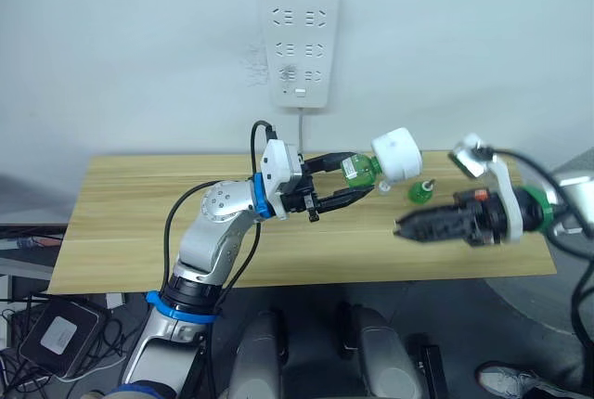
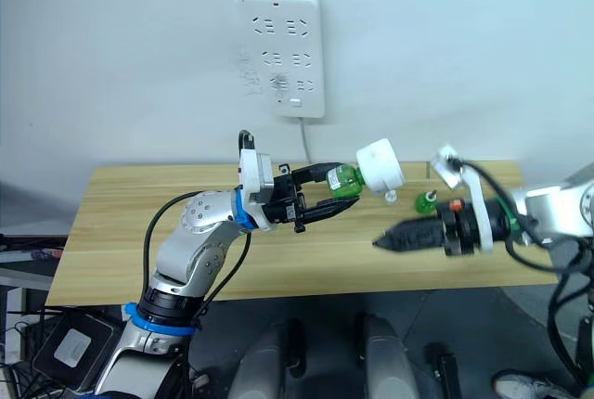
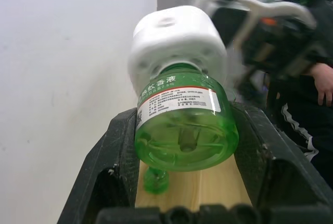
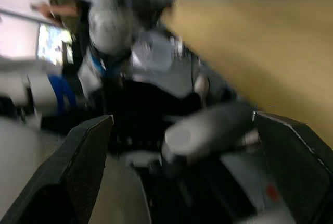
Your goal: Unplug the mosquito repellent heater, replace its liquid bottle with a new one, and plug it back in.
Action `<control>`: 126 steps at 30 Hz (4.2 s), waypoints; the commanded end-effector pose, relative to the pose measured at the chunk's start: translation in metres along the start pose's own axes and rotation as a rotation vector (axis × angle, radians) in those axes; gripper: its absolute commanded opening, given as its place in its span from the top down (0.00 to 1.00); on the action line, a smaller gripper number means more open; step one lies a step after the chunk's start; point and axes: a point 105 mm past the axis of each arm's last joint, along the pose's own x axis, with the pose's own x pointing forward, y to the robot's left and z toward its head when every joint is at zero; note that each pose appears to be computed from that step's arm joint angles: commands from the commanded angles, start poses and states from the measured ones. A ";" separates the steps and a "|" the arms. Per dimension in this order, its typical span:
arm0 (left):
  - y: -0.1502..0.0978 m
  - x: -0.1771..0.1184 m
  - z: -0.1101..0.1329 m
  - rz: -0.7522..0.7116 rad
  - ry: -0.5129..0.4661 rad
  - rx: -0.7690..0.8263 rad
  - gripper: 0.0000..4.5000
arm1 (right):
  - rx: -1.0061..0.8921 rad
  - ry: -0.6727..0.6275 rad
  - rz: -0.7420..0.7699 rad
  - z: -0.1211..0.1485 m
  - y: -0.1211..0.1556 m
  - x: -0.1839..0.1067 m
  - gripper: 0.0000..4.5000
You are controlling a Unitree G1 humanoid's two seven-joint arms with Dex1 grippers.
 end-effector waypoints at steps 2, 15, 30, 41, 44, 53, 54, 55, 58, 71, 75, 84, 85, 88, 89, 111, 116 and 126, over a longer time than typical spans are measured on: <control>-0.005 0.003 0.017 -0.022 -0.056 0.038 0.50 | -0.066 -0.026 -0.114 0.001 -0.015 -0.015 0.00; -0.015 -0.010 0.017 -0.103 -0.008 0.013 0.50 | -0.087 -0.350 -0.189 0.072 -0.072 -0.021 0.96; 0.004 -0.014 0.006 -0.037 0.018 0.001 0.50 | -0.121 -0.243 0.248 0.050 0.021 0.014 0.99; -0.004 -0.009 0.003 -0.073 0.020 -0.016 0.50 | -0.211 -0.429 0.096 0.130 0.027 0.011 0.99; -0.004 -0.009 0.003 -0.073 0.020 -0.017 0.50 | -0.245 -0.464 -0.093 0.144 -0.002 0.014 0.99; -0.009 -0.011 0.007 -0.077 0.016 -0.019 0.50 | -0.303 -0.416 -0.098 0.137 -0.016 0.010 0.99; -0.010 -0.011 0.007 -0.077 0.016 -0.019 0.50 | -0.303 -0.400 -0.093 0.133 -0.017 0.012 0.99; -0.009 -0.010 0.008 -0.074 0.012 -0.020 0.50 | -0.289 -0.370 -0.086 0.124 -0.021 0.015 0.99; -0.005 -0.008 0.014 -0.049 -0.011 -0.038 0.50 | -0.248 -0.286 -0.098 0.093 -0.037 0.022 0.99; -0.004 -0.013 0.009 -0.024 0.025 -0.051 0.50 | -0.113 -0.245 0.105 0.048 -0.005 0.023 0.99; -0.003 -0.012 0.008 -0.022 0.023 -0.061 0.50 | -0.097 -0.253 0.174 0.052 0.007 0.019 0.99; -0.001 -0.010 0.017 -0.039 0.006 -0.052 0.50 | -0.061 -0.156 0.052 0.020 -0.014 0.015 0.99; -0.002 -0.010 0.018 -0.044 0.004 -0.054 0.50 | -0.056 -0.176 -0.007 0.023 -0.026 0.012 0.99; -0.005 -0.010 0.019 -0.065 0.002 -0.059 0.50 | -0.074 -0.220 -0.103 0.032 -0.048 0.009 0.99; -0.008 -0.010 0.019 -0.080 0.004 -0.064 0.50 | -0.081 -0.239 -0.125 0.037 -0.053 0.009 0.99; -0.011 -0.011 0.008 -0.073 0.066 -0.070 0.50 | -0.084 -0.184 0.302 0.043 0.020 0.021 0.99; -0.019 -0.013 0.002 -0.130 0.102 -0.066 0.50 | -0.080 -0.242 0.297 0.057 0.021 0.021 0.99; -0.031 -0.013 -0.004 -0.205 0.125 -0.043 0.50 | -0.079 -0.301 0.208 0.072 0.015 0.026 0.99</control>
